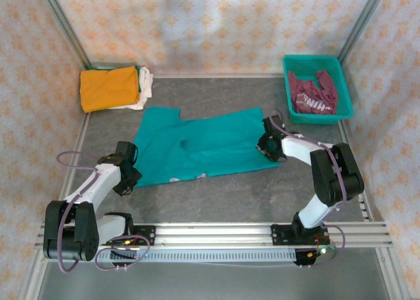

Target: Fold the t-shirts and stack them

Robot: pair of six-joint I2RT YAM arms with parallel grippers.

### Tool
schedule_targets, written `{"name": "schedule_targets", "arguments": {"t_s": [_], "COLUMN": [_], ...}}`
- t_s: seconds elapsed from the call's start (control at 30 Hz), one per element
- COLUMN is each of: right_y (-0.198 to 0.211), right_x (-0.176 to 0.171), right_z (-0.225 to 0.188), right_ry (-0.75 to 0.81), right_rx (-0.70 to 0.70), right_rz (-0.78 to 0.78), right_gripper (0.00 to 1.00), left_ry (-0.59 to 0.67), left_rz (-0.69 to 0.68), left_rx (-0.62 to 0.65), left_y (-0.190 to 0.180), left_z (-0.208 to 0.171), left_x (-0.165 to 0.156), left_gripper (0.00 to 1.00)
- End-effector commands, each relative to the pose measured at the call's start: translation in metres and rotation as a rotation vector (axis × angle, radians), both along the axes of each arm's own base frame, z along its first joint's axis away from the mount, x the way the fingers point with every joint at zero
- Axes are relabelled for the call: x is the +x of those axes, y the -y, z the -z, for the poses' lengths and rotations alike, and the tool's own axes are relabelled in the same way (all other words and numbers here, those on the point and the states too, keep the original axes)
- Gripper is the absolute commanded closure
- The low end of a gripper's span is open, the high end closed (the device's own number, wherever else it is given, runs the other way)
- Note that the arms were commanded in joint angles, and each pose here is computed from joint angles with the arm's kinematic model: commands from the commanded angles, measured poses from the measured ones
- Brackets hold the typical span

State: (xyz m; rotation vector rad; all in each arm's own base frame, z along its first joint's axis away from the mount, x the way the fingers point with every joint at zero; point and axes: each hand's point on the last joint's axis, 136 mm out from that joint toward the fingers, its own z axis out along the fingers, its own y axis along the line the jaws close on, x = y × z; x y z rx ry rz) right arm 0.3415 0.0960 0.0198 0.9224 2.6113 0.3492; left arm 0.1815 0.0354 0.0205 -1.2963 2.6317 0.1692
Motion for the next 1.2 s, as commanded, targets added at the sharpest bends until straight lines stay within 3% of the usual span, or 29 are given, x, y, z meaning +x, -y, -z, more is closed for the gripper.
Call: {"name": "schedule_targets", "arguments": {"t_s": [0.0,0.13,0.27,0.33,0.43,0.5,0.63,0.9,1.17], "right_y": [0.021,0.017,0.001,-0.015,-0.036,-0.044,-0.05,-0.026,-0.002], "right_x": [-0.033,-0.032,-0.023,-0.016,-0.006,0.0,0.011,0.01,-0.037], "right_z": [0.024,0.01,-0.029,-0.044,-0.046,-0.04,-0.03,-0.007,0.029], "right_ry": [-0.123,-0.085,-0.004,0.016,0.023,0.013,0.031,-0.013,-0.129], "right_rx": [-0.056,-0.063,-0.147,-0.177,-0.174,-0.162,-0.131,-0.156,-0.143], "right_rz": [0.046,0.011,-0.095,-0.157,-0.214,-0.218,-0.19,-0.097,-0.012], "right_gripper": [0.78,0.73,0.68,0.66,0.66,0.68,0.73,0.75,0.76], "left_ry": [-0.042,0.031,0.227,0.323,0.363,0.327,0.297,0.189,0.101], "left_rz": [-0.064,-0.085,-0.046,0.033,0.211,0.294,0.333,0.243,0.258], "left_rx": [0.056,0.159,0.234,0.249,0.249,0.219,0.107,0.135,0.146], "left_y": [-0.013,-0.03,-0.038,-0.028,0.008,0.032,0.063,0.046,0.041], "left_z": [-0.005,-0.036,-0.086,-0.11,-0.123,-0.112,-0.065,-0.013,0.009], "left_x": [-0.015,-0.009,0.02,0.046,0.09,0.114,0.149,0.156,0.127], "left_gripper": [0.99,0.68,0.55,0.55,0.55,0.57,0.59,0.63,0.63]}}
